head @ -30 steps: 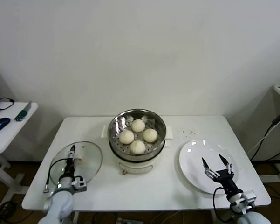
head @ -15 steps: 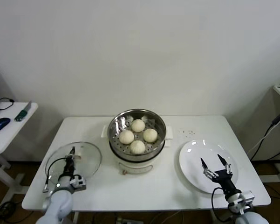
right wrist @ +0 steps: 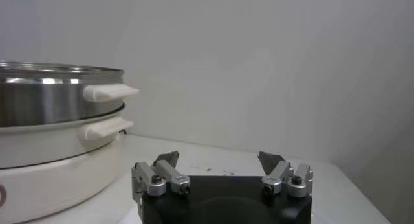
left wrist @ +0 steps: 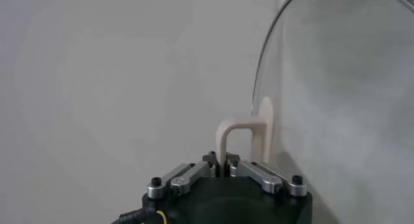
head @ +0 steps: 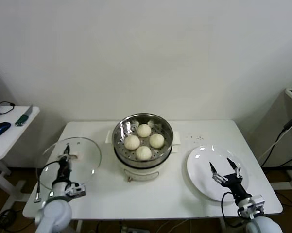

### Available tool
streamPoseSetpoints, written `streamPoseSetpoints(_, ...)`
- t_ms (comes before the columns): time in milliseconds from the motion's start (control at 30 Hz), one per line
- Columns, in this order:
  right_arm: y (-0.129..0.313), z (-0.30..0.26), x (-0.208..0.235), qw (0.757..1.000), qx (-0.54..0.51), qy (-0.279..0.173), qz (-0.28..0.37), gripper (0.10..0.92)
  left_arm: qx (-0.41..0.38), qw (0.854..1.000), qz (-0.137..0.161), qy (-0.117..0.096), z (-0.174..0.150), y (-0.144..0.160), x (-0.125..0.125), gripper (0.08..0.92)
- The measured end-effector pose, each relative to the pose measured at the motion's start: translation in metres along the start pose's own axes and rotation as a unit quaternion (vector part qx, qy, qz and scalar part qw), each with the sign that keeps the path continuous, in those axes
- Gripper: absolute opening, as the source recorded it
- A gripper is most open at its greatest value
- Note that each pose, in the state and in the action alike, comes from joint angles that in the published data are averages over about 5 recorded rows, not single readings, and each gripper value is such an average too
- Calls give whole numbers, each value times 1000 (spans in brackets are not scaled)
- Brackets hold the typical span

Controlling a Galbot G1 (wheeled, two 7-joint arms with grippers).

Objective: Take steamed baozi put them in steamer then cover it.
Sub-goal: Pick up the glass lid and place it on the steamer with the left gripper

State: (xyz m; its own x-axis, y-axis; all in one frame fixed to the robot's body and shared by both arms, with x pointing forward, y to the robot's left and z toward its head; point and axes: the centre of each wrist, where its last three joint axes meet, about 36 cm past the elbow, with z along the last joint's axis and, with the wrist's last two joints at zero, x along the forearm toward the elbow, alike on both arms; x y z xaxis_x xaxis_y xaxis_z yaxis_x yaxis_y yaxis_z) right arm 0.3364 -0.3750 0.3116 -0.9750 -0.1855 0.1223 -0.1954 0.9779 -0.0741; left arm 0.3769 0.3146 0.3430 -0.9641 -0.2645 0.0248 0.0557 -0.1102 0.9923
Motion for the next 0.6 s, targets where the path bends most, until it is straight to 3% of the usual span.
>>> streamPoseSetpoints(333, -7, -7, -15, 1000, 25, 5, -4, 823, 6, 998, -57, 16, -9, 75, 23, 153)
streamPoseSetpoints(600, -9, -13, -28, 999, 42, 7, -8, 823, 21, 997, -77, -1, -42, 120, 22, 153)
